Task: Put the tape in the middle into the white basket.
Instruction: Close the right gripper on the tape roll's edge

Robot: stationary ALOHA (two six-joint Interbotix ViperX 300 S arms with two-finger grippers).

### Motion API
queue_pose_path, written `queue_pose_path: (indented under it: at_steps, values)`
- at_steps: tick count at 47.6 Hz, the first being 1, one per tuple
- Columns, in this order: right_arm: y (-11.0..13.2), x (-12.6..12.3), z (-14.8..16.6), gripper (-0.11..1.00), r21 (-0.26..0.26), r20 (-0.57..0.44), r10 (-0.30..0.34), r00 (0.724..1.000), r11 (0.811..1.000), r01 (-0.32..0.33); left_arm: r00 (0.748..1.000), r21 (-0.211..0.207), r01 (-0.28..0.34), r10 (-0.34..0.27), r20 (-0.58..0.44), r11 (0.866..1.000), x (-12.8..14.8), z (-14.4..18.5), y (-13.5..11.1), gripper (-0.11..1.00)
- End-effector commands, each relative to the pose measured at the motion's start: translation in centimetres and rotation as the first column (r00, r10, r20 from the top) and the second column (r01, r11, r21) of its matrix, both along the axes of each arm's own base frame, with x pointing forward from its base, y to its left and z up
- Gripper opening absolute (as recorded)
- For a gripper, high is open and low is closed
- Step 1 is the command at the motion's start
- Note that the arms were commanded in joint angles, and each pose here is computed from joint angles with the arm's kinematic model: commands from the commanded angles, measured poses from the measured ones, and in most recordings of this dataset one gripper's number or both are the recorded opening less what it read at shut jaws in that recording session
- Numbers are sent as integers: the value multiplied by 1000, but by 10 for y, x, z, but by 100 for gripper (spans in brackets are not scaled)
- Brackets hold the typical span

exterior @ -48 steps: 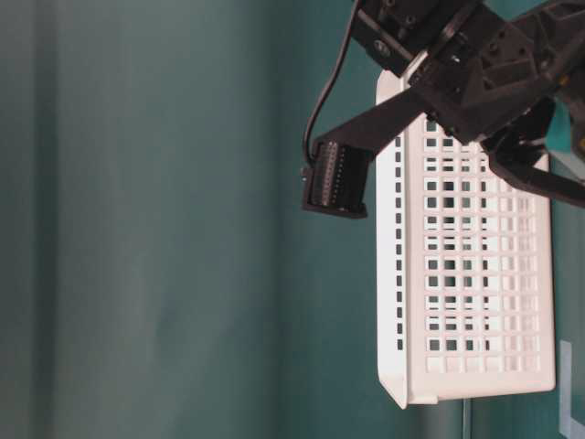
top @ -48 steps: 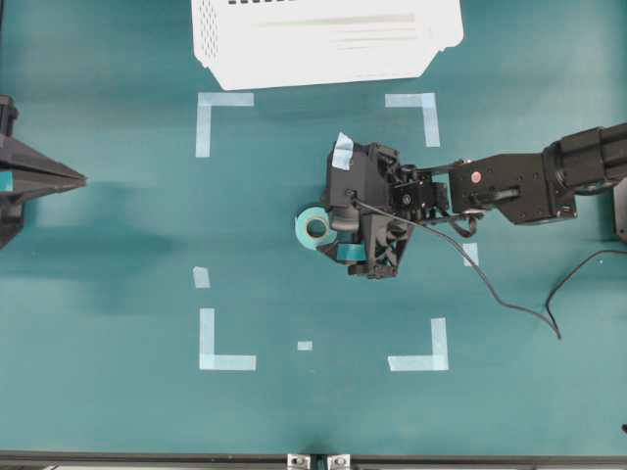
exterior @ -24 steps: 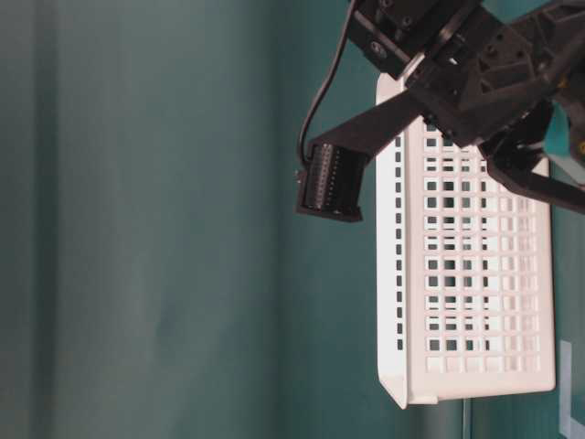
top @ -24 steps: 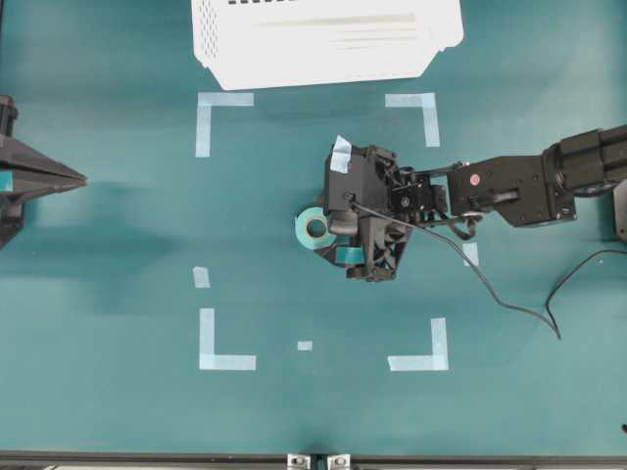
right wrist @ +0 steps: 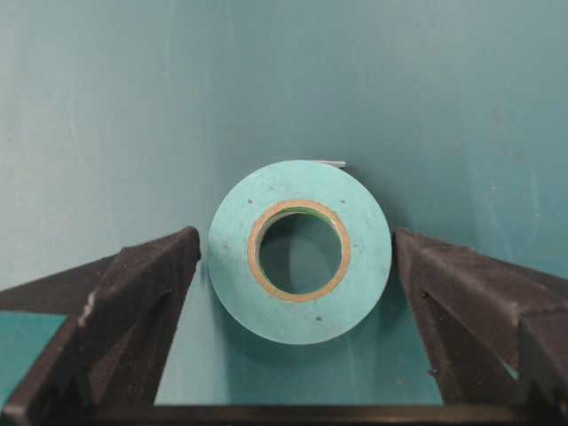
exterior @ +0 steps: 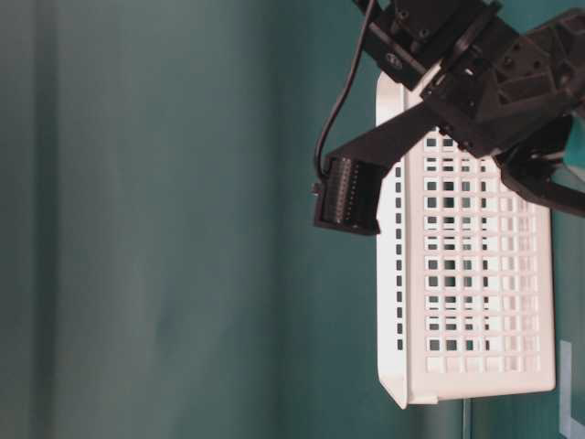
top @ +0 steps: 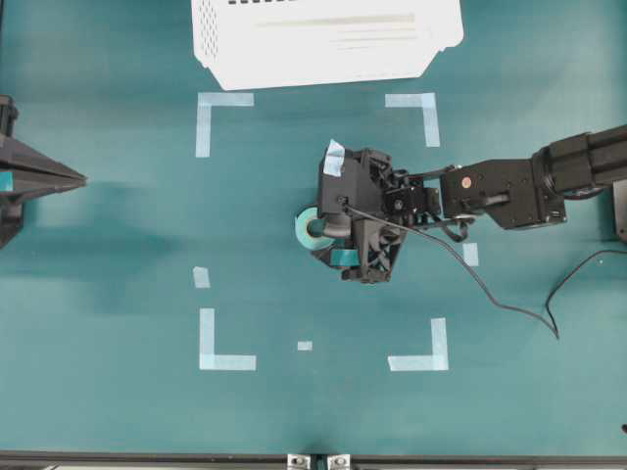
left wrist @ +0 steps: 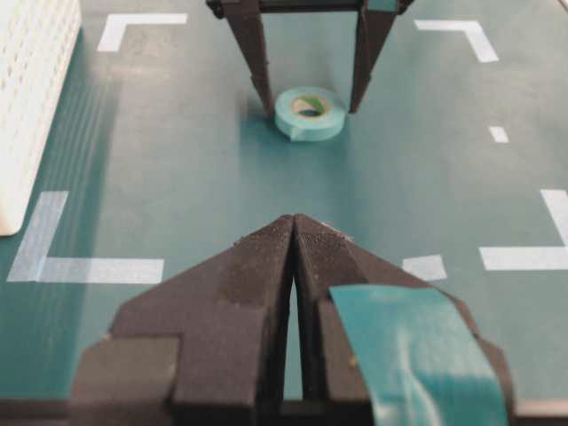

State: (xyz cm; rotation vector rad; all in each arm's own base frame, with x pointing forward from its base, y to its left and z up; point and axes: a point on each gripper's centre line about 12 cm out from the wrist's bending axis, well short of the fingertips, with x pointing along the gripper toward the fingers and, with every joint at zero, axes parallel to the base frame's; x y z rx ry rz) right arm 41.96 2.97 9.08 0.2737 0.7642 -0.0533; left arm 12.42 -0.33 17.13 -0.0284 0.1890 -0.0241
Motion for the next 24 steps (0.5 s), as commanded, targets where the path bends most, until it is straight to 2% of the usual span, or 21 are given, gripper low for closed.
queue_pose_path:
  at_steps: [1, 24]
  values:
    - [2, 8, 12, 100, 2, 43, 4, 999, 1000, -4, 1000, 1, -2, 2, 12, 1000, 1, 5, 0, -11]
    - [3, 8, 7, 100, 1, 26, 6, 1000, 1000, -6, 1000, 1, 0, 0, 11, 1000, 1, 5, 0, -11]
